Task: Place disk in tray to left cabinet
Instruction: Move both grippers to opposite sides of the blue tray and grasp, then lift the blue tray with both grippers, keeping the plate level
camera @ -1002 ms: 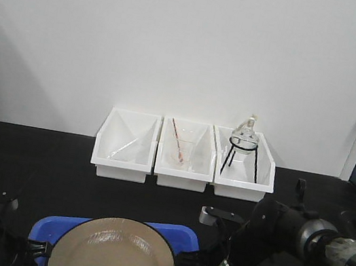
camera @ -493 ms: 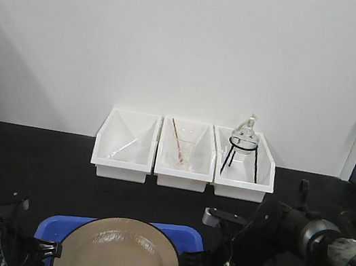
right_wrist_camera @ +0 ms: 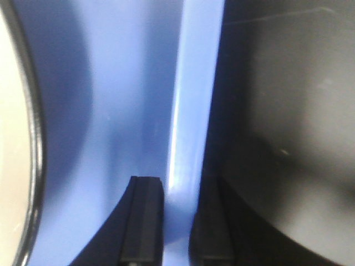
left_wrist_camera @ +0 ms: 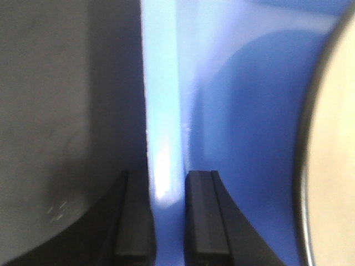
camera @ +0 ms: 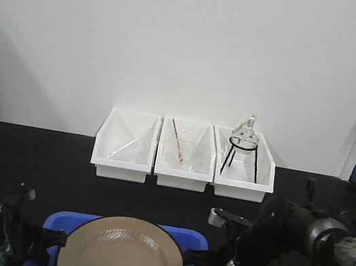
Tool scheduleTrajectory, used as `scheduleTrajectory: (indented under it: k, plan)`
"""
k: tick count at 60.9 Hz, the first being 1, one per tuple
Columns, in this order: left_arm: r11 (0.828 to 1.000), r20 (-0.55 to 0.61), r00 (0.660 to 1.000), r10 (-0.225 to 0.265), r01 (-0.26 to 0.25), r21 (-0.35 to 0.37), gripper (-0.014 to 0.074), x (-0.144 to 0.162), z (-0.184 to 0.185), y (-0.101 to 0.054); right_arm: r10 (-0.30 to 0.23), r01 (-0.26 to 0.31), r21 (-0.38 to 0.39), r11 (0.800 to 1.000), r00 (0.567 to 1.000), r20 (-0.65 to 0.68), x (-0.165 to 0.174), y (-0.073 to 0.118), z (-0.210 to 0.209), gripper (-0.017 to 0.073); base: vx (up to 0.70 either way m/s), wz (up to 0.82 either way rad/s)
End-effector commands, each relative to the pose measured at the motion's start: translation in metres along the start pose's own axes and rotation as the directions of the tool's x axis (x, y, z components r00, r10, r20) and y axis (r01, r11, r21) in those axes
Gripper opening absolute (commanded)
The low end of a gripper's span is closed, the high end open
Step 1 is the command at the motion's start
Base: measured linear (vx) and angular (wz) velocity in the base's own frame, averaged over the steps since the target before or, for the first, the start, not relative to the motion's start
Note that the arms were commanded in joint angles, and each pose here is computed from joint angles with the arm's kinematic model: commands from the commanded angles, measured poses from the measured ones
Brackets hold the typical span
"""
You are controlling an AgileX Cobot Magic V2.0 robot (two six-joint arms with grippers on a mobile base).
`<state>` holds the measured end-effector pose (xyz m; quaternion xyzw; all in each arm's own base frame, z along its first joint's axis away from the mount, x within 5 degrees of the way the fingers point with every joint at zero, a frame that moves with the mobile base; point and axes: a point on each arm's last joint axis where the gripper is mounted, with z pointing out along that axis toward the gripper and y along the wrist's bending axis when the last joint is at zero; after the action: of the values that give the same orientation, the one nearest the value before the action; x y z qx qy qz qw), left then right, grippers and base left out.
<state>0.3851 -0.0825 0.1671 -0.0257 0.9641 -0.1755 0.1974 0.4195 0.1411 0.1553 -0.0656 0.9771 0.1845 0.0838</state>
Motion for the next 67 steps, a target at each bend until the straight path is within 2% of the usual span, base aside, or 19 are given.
scheduleTrajectory:
  k: [1,13,20,25,41,50,67]
  plan:
    - [0.989,0.021,0.999,-0.048,0.045,0.138,-0.0003,-0.019,-0.036,-0.038,0.048,-0.031,-0.142,0.989,0.992,0.119,-0.007,0.038,-0.05,-0.0005,0.0,0.0]
    - [0.979,-0.03,0.997,-0.072,0.077,0.189,-0.0001,-0.031,-0.053,-0.052,0.067,-0.041,-0.164,0.986,0.985,0.157,-0.004,0.048,-0.08,-0.0006,0.0,0.0]
    - [0.976,-0.064,0.996,-0.056,0.069,0.209,-0.0001,-0.034,-0.062,-0.058,0.086,-0.051,-0.182,0.982,0.978,0.19,-0.001,0.055,-0.102,-0.0006,0.0,0.0]
    - [0.972,-0.076,0.995,-0.065,0.08,0.219,-0.0001,-0.034,-0.07,-0.062,0.088,-0.049,-0.192,0.98,0.975,0.203,0.003,0.06,-0.117,-0.0006,0.0,0.0]
    - [0.959,-0.006,0.997,-0.081,0.079,0.272,-0.0001,-0.04,-0.127,-0.081,0.084,-0.024,-0.215,0.976,0.958,0.272,0.012,0.072,-0.157,-0.0006,0.0,0.0]
    - [0.952,0.027,0.997,-0.077,0.066,0.3,-0.0001,-0.043,-0.156,-0.091,0.06,0.001,-0.204,0.979,0.955,0.291,0.014,0.079,-0.18,-0.0006,0.0,0.0]
    - [0.943,0.041,0.997,-0.061,0.044,0.329,-0.0001,-0.047,-0.19,-0.103,0.058,0.025,-0.23,0.973,0.936,0.347,0.016,0.091,-0.214,-0.0006,0.0,0.0]
